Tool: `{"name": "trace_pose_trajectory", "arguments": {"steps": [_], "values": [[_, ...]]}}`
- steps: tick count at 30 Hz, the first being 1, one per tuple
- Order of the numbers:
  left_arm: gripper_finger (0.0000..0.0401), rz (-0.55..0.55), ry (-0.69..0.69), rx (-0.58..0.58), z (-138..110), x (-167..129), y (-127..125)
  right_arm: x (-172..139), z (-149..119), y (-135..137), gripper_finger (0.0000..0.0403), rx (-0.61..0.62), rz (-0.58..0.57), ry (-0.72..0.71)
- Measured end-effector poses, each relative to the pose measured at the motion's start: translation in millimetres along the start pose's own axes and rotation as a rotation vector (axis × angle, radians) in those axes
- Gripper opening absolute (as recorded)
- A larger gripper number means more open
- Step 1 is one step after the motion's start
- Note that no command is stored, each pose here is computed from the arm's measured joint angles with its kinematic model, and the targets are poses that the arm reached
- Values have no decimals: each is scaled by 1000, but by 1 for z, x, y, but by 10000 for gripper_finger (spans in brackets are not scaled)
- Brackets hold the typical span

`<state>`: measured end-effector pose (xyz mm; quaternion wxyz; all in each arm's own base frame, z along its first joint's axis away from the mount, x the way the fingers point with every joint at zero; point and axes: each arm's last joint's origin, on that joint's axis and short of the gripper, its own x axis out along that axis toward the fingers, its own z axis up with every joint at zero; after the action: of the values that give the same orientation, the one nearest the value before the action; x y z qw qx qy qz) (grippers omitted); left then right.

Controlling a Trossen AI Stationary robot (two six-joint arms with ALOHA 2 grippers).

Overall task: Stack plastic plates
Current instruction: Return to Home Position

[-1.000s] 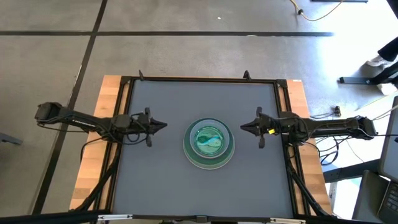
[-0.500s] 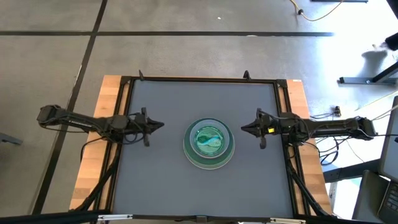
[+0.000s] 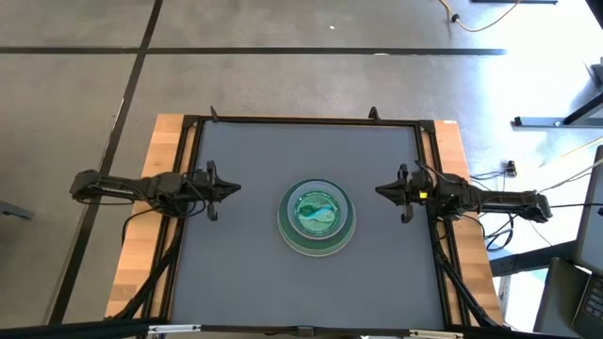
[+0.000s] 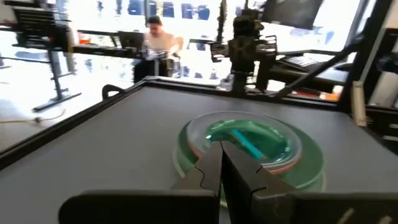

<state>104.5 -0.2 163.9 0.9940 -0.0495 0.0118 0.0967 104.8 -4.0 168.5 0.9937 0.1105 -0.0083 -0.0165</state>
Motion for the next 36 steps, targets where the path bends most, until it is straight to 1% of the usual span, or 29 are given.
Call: {"name": "trace_pose_trajectory", "arguments": {"steps": [2,7,13,19,36], "values": [[2,13,-13,-2,1,-3,1,-3,-1,-1,17,0,-18,2],[2,-32,-84,-16,7,-8,1,-8,0,0,17,-15,1,-16],[2,-36,-70,-6,5,-7,0,-6,-2,-1,17,-20,-13,6],[1,-29,-66,77,5,-7,0,-6,-3,-1,17,-19,-16,15],[1,-29,-70,65,5,-7,0,-6,-3,-1,17,-18,-16,18]]}}
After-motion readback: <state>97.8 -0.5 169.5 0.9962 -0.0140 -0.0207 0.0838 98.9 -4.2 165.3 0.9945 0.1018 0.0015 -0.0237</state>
